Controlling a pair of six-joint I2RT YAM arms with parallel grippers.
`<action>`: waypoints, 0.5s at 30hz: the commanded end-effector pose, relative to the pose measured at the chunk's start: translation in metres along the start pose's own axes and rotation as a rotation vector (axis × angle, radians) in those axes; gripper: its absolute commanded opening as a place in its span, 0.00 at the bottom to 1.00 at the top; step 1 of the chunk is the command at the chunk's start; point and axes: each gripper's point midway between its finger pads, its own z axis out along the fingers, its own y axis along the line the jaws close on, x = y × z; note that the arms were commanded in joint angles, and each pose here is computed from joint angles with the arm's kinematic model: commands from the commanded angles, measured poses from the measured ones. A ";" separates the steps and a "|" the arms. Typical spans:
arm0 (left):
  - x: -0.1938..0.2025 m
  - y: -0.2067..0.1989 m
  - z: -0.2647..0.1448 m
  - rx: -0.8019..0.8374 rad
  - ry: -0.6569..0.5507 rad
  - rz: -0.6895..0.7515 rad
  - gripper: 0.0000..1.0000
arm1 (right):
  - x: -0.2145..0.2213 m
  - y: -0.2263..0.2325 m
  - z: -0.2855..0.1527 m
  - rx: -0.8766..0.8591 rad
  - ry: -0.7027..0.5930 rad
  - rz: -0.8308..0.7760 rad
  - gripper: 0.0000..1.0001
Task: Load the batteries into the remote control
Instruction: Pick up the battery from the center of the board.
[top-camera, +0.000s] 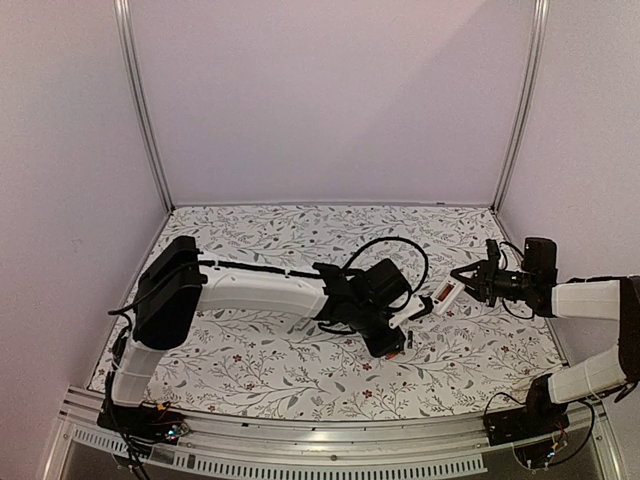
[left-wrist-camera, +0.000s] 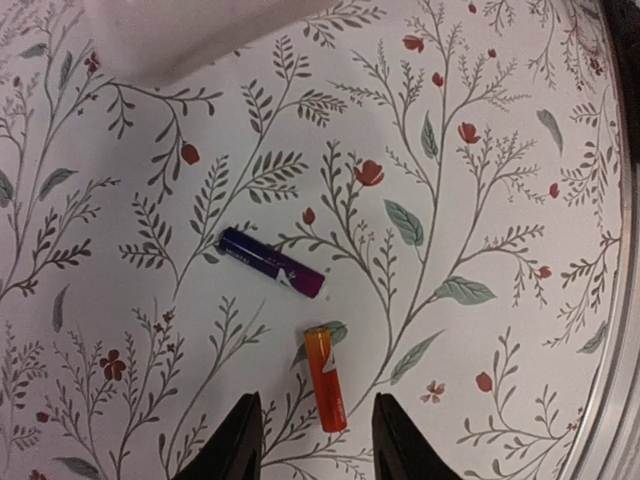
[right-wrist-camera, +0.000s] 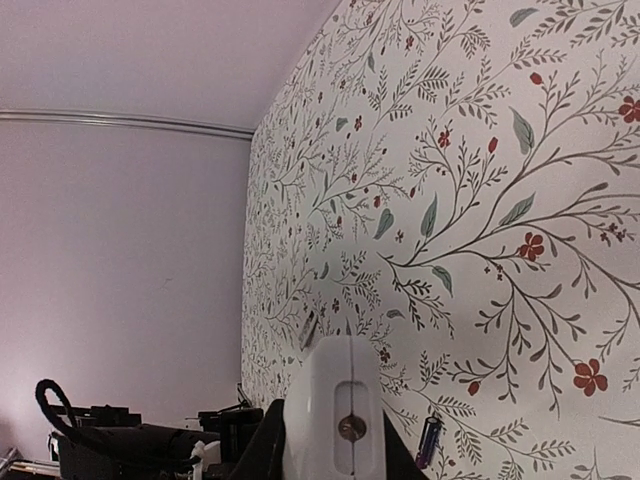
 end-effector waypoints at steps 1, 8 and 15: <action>0.014 -0.011 0.014 0.016 0.066 0.038 0.37 | -0.001 0.005 -0.002 -0.003 0.009 -0.027 0.00; 0.029 -0.008 0.026 0.003 0.118 0.045 0.34 | -0.001 0.003 -0.002 0.010 0.013 -0.025 0.00; 0.043 -0.005 0.037 -0.026 0.159 0.059 0.25 | 0.000 0.001 -0.002 0.019 0.016 -0.026 0.00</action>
